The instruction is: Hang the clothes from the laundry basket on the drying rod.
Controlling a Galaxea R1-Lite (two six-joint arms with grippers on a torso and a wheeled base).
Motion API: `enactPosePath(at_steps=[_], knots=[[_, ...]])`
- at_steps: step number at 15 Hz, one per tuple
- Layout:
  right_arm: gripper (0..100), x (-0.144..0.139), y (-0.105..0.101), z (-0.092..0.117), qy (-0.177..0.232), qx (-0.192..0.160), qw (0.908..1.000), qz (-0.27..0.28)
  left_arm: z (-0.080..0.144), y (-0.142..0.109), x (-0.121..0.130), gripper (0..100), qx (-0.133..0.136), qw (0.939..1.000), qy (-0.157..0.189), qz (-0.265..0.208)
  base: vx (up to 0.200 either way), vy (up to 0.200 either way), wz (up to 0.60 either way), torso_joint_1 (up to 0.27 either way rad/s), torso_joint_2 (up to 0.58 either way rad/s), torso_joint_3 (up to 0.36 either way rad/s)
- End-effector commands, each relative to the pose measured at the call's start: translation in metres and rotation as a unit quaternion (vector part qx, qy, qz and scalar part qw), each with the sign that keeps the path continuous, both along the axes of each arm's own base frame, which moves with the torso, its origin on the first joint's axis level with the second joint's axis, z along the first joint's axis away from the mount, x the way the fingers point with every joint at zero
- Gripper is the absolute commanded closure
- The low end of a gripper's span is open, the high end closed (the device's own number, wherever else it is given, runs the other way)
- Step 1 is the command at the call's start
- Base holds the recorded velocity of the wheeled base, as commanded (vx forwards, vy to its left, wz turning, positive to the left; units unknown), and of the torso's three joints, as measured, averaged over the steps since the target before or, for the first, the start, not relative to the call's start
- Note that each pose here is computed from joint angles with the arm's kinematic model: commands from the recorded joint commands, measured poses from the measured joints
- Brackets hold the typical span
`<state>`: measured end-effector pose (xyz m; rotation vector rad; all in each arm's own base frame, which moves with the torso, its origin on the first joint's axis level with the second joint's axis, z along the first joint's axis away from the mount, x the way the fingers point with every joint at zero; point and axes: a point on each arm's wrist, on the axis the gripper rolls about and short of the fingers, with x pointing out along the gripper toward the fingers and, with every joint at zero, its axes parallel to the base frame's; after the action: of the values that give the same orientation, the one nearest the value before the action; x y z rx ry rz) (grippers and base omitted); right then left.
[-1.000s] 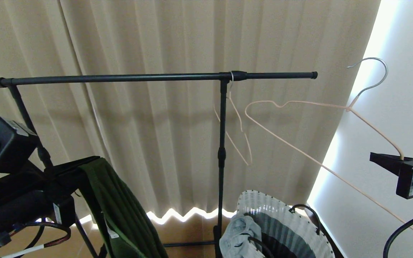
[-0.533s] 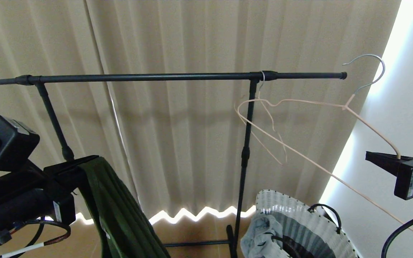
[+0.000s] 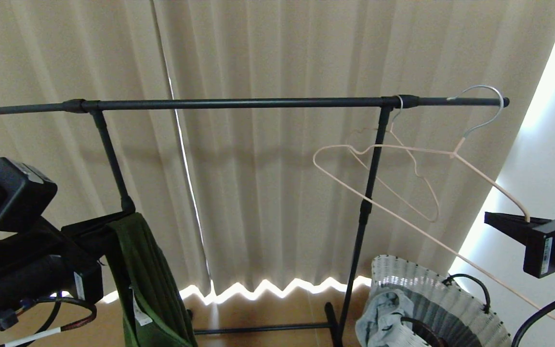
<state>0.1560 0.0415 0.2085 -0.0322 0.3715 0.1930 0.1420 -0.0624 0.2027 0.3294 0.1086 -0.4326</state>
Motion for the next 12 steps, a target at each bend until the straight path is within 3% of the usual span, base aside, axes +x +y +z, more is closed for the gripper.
enactPosePath(at_steps=[1,6,8,12], knots=[[100,-0.002,0.003,-0.005,0.009,-0.002,0.9999,0.010,-0.002,0.000,0.000,100,0.002,1.0000,0.002,0.000,0.000,0.000,0.00,0.000,0.00,0.000],[100,-0.006,0.019,-0.005,0.001,0.003,0.9982,0.060,-0.002,-0.003,0.004,100,0.013,0.9999,0.004,-0.006,0.000,0.000,0.00,0.000,0.00,0.000],[100,-0.014,0.035,-0.008,0.012,0.025,0.9941,0.104,0.001,-0.008,0.016,100,0.013,0.9998,0.011,-0.002,0.000,0.000,0.00,0.000,0.00,0.000],[100,-0.022,0.058,-0.012,0.047,0.071,0.9845,0.153,0.001,-0.028,0.054,100,0.028,0.9963,0.032,0.075,0.000,0.000,0.00,0.000,0.00,0.000]])
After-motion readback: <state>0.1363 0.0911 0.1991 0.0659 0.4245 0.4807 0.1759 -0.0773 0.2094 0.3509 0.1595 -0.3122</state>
